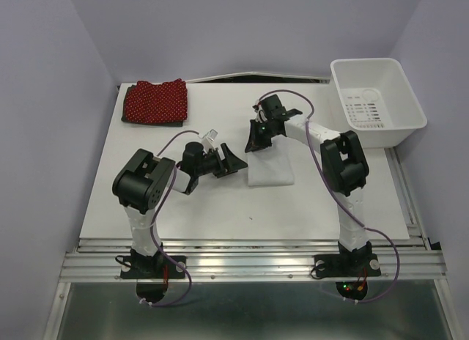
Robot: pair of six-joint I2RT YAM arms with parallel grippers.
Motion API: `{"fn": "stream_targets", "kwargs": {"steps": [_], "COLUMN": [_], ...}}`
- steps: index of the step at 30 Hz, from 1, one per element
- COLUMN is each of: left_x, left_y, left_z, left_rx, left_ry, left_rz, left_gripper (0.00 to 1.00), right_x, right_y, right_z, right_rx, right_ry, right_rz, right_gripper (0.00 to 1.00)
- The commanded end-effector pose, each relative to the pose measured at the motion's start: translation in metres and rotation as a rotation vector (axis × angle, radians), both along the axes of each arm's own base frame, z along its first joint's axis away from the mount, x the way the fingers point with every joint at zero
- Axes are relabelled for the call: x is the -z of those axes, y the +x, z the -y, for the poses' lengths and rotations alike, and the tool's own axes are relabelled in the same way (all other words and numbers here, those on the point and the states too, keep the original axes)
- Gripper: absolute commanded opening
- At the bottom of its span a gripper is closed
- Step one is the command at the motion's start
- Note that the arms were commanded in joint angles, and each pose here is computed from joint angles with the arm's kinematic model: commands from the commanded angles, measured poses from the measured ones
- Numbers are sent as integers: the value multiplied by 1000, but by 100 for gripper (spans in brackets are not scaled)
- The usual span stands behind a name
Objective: Fold and stack the skirts
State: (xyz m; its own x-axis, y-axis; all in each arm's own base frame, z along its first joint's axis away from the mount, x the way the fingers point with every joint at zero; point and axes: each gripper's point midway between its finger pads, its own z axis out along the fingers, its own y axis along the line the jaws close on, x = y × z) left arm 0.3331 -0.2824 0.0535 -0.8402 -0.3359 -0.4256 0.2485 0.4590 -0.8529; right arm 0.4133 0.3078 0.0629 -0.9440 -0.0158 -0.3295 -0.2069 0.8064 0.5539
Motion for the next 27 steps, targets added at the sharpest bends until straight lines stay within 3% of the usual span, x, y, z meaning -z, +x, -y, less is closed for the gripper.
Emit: {"fn": "stream_targets", "kwargs": {"steps": [1, 4, 10, 13, 19, 27], "left_x": [-30, -39, -66, -70, -93, -92], "left_y": [16, 16, -5, -11, -15, -19], "left_z": [0, -13, -29, -41, -64, -84], "left_rx": [-33, -49, 30, 39, 29, -29], "left_ry": [-34, -26, -25, 36, 121, 134], "left_rz": [114, 125, 196, 223, 338, 311], "left_gripper": [86, 86, 86, 87, 89, 90], "right_x": [-16, 1, 21, 23, 9, -5], "right_y": [17, 15, 7, 11, 18, 18], "right_z": [8, 17, 15, 16, 20, 17], "right_rx": [24, 46, 53, 80, 114, 99], "right_ry": [-48, -131, -268, -339, -440, -556], "right_rz": [78, 71, 108, 159, 247, 372], "right_gripper": [14, 31, 41, 52, 52, 52]}}
